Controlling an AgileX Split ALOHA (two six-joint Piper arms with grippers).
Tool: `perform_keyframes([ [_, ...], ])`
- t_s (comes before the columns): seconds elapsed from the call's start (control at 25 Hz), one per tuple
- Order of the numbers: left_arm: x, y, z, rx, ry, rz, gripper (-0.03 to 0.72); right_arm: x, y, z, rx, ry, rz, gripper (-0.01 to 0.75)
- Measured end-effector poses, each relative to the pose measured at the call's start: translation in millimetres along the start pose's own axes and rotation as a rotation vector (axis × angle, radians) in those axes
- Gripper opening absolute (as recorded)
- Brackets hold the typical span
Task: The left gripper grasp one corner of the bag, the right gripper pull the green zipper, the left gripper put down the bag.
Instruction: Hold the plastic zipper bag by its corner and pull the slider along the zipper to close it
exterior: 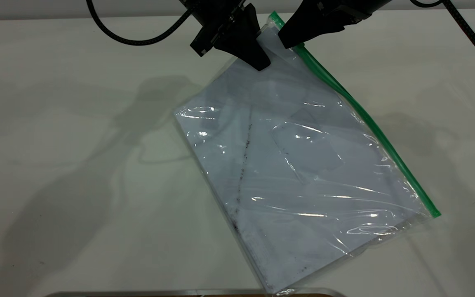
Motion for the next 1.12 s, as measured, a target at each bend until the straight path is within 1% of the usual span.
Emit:
perform_keyframes([
  [0.12, -1.9, -0.5, 2.5, 0.004, -0.001, 0.004, 0.053, 0.2, 1.7, 0.0, -0.010, 0.001, 0.000, 0.383],
  [0.32, -3.2, -0.1, 5.0, 0.003, -0.016, -0.002, 0.053, 0.4, 2.8, 0.0, -0.017, 0.002, 0.000, 0.223],
  [0.44, -2.5, -0.4, 6.5, 0.004, -0.022, -0.006, 0.053, 0.4, 2.9, 0.0, -0.017, 0.002, 0.000, 0.153],
  [0.56, -3.8, 0.1, 6.8, 0.001, -0.031, -0.010, 0.053, 1.5, 2.7, 0.0, -0.016, 0.009, 0.005, 0.116],
  [0.84, -4.2, 0.2, 8.6, -0.001, -0.044, -0.017, 0.052, 12.4, 0.3, 5.1, -0.020, 0.057, 0.065, 0.067],
  [1.04, -3.5, -0.1, 9.1, 0.000, -0.043, -0.017, 0.052, 15.1, 0.2, 5.3, -0.020, 0.073, 0.077, 0.000],
  [1.12, -3.5, -0.1, 9.1, 0.000, -0.043, -0.019, 0.052, 15.2, 0.2, 5.3, -0.020, 0.074, 0.084, -0.003],
])
Point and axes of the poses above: a point on each arm's last joint axis where the gripper is mounted, z pointing out along that axis toward the gripper, y along the wrist's bending axis when the last joint is at zero, x = y × z, the point moved 8 cm from there along z, pointing out along that axis toward the gripper, and after that the axes turned 6 degrees about z, right-handed, at the moved point
